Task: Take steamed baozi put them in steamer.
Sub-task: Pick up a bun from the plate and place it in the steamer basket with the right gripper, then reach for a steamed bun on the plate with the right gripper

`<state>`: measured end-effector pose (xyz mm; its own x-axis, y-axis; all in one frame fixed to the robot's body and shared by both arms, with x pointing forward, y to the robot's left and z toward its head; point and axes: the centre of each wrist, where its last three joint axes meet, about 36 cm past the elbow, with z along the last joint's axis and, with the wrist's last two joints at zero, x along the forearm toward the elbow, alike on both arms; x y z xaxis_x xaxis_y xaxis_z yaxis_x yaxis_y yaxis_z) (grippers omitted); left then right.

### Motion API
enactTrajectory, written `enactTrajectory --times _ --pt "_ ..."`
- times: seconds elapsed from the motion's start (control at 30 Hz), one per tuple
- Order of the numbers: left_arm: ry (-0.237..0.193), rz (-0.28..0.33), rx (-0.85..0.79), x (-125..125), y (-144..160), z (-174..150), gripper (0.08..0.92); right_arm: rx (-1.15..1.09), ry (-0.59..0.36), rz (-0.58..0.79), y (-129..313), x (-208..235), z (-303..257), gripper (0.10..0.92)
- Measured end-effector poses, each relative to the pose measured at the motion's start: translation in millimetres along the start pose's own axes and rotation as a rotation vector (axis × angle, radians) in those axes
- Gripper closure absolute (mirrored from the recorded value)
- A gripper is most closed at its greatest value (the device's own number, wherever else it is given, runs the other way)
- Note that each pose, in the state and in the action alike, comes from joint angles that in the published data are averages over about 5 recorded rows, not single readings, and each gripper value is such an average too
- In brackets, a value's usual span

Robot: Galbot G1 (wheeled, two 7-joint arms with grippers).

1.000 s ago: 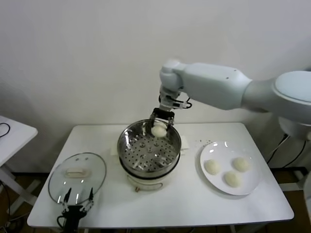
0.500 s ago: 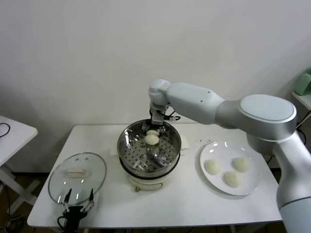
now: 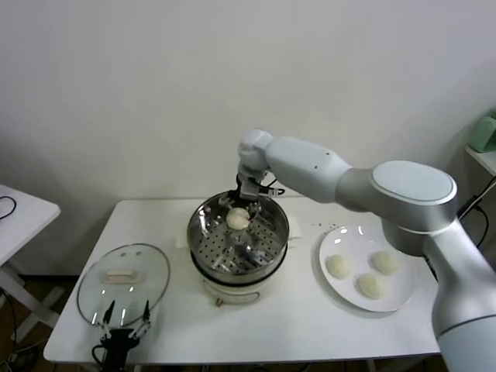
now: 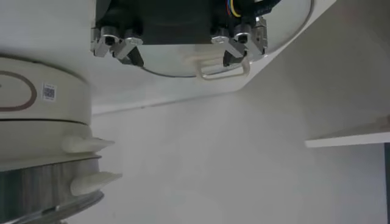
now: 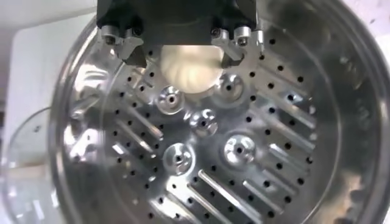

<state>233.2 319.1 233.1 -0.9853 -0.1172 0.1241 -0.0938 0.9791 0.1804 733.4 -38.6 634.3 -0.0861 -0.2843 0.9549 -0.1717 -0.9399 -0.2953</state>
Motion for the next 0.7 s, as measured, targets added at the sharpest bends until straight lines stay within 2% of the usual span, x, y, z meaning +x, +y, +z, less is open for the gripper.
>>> enactTrajectory --times 0.2,0.43,0.57,0.7 --pt "0.0 -0.002 -0.003 2 1 -1 0.177 -0.181 0.016 -0.022 41 68 21 0.2" --pt "0.0 0.001 -0.005 3 0 -2 0.177 -0.461 0.095 -0.099 131 142 39 0.2" --pt "0.004 0.005 -0.006 3 -1 0 0.177 -0.636 0.123 -0.122 187 153 32 0.2" --pt "0.006 0.009 -0.009 3 -2 1 0.177 -0.819 0.129 -0.116 237 141 17 0.2"
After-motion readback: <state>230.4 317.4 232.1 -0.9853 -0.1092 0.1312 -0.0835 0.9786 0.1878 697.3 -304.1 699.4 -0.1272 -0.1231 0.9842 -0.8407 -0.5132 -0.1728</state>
